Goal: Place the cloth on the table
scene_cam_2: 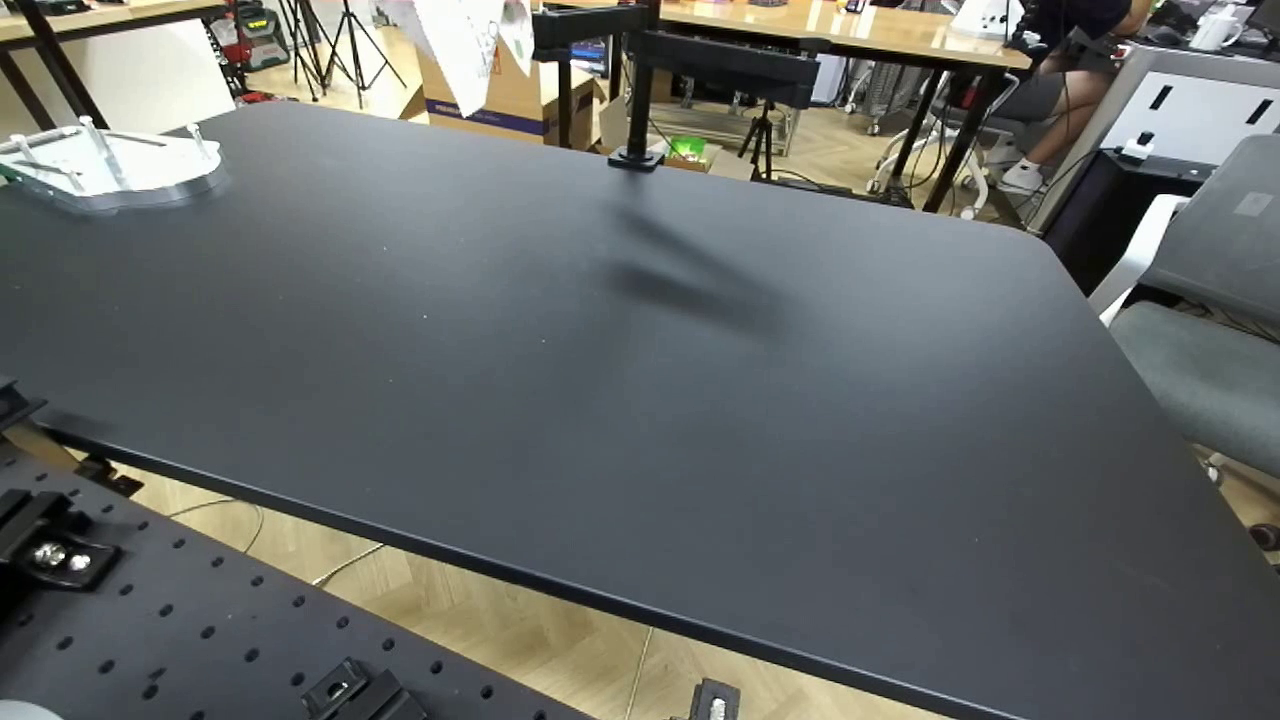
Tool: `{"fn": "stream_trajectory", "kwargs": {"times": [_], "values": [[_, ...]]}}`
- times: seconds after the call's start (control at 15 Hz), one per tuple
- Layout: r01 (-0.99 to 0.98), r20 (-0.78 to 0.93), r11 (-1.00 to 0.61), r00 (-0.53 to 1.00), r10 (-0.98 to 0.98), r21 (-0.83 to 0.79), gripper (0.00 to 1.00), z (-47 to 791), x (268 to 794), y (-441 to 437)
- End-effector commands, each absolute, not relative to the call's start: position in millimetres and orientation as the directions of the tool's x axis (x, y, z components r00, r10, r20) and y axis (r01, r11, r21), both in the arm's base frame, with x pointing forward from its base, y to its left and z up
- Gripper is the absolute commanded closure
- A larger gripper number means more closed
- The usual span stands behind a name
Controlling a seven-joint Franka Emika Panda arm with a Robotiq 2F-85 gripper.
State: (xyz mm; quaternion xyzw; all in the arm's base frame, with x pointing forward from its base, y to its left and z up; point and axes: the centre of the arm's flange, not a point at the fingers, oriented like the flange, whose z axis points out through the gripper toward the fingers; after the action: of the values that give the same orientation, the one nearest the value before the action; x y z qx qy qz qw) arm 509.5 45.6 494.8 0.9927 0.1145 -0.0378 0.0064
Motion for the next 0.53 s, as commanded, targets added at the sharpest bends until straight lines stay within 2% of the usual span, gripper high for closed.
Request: {"fn": "stream_trajectory", "kwargs": {"times": [0.0, 0.47], "values": [[0.231, -0.068, -0.973, 0.971, 0.230, 0.015, 0.99, 488.7, 462.6, 42.4], [0.212, 0.089, -0.977, 0.973, 0.213, 0.023, 0.99, 410.3, 467.9, 20.7]]}}
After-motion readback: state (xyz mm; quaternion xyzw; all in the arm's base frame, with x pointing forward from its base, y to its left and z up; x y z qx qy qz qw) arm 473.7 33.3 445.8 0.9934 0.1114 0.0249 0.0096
